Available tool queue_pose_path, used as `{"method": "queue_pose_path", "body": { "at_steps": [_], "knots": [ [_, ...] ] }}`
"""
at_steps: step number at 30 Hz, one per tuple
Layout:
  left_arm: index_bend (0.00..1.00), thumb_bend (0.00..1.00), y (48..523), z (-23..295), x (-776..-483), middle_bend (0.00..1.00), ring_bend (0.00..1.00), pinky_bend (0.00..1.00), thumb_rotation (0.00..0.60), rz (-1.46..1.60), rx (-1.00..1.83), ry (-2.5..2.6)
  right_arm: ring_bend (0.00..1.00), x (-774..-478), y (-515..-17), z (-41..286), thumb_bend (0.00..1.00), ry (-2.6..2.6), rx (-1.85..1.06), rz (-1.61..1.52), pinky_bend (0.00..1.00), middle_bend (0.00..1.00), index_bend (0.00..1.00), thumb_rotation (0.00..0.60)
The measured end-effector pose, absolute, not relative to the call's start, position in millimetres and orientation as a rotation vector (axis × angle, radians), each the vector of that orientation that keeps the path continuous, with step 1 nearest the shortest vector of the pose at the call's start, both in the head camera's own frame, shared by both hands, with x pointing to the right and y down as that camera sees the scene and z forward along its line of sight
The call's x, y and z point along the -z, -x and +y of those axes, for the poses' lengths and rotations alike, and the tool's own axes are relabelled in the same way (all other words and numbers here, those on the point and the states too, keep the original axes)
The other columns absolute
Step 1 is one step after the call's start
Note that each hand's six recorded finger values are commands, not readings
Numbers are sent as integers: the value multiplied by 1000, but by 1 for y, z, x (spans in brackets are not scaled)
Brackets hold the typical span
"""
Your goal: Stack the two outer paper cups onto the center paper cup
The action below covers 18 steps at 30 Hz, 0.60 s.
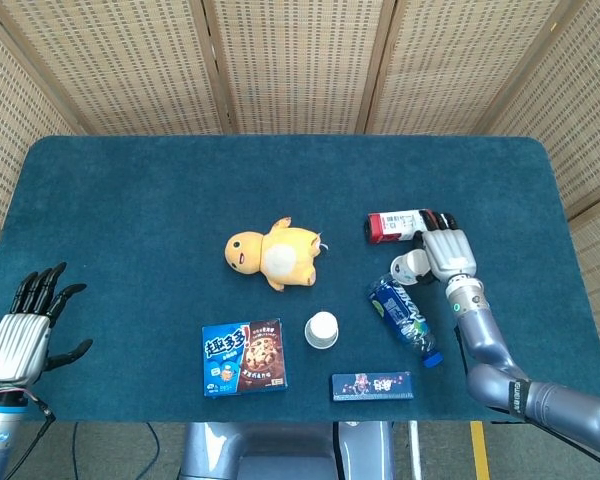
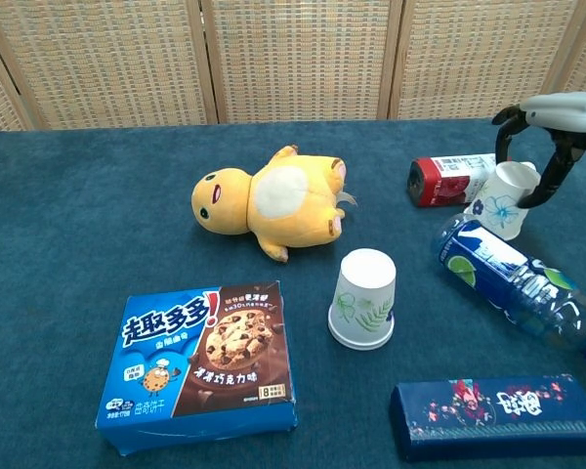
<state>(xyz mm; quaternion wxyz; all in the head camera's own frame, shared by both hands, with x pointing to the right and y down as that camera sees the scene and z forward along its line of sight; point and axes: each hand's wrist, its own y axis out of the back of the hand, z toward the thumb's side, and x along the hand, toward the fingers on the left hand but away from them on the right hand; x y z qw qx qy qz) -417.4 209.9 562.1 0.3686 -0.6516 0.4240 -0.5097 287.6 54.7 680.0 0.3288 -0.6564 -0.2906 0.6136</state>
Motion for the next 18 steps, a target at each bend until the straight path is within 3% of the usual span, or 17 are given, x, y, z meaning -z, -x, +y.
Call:
{"method": "queue_pose_path", "body": {
  "at_steps": [9, 18],
  "knots": [
    [219, 204, 418, 210, -563, 0, 0, 0, 600, 1087, 1313, 1671, 0, -635, -257, 54, 295, 1783, -1443, -815, 64, 117, 500, 600],
    [220, 204, 420, 210, -563, 0, 0, 0, 600, 1096, 1314, 1678, 0, -582, -205, 81, 295, 1911, -1240, -830, 65, 117, 504, 600]
  ]
}}
